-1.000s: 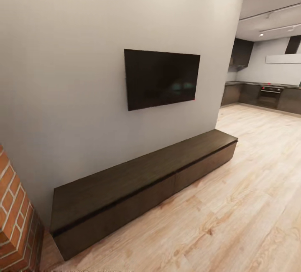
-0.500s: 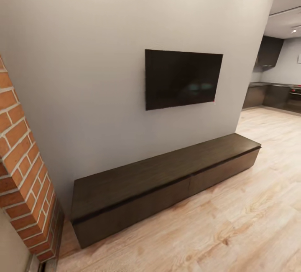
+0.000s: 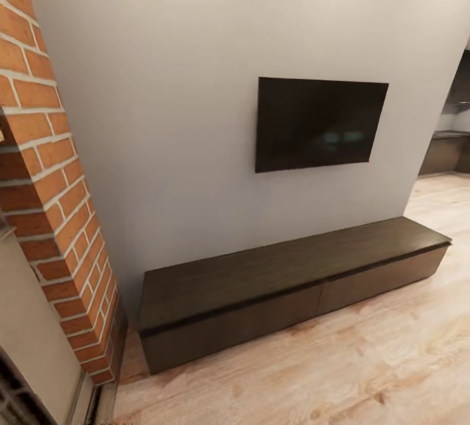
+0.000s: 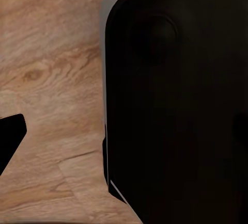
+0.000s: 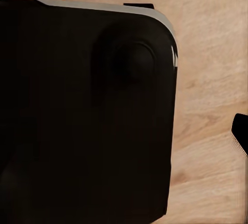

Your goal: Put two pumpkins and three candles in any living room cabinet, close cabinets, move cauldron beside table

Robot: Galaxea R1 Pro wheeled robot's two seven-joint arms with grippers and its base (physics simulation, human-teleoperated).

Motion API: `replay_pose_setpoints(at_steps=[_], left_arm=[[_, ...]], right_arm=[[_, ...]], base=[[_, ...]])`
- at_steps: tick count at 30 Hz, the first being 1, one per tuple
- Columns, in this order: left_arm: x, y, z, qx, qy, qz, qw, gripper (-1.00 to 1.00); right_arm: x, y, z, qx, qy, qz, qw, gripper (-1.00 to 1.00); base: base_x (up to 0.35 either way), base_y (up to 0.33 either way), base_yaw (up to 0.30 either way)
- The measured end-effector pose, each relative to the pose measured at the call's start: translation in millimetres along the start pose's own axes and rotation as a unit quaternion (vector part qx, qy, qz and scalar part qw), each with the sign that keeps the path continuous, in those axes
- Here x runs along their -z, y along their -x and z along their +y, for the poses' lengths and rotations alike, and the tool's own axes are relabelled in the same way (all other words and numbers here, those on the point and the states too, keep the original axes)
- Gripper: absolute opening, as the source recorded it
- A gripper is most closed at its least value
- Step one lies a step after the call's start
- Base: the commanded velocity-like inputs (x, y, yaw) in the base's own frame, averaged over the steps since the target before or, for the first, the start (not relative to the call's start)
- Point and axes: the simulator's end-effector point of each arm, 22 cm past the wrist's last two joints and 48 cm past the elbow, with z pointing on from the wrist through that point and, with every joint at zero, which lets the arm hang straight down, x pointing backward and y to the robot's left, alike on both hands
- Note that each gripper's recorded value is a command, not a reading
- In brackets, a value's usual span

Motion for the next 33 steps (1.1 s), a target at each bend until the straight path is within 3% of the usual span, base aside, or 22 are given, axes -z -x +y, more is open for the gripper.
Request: replay_pose_setpoints(at_steps=[25, 33], left_arm=[[0.1, 0, -11, 0.004, -0.010, 0.000, 0.9999, 1.00], [0.1, 0, -13, -0.001, -0.012, 0.000, 0.9999, 1.00]], right_arm=[[0.0, 0, 1, 0.000, 0.001, 0.000, 1.0000, 1.00], [0.0, 4, 0, -0.006, -0.001, -0.010, 0.9999, 1.00]], base=[[0.000, -0.002, 0.263], [-0.035, -0.214, 0.169]])
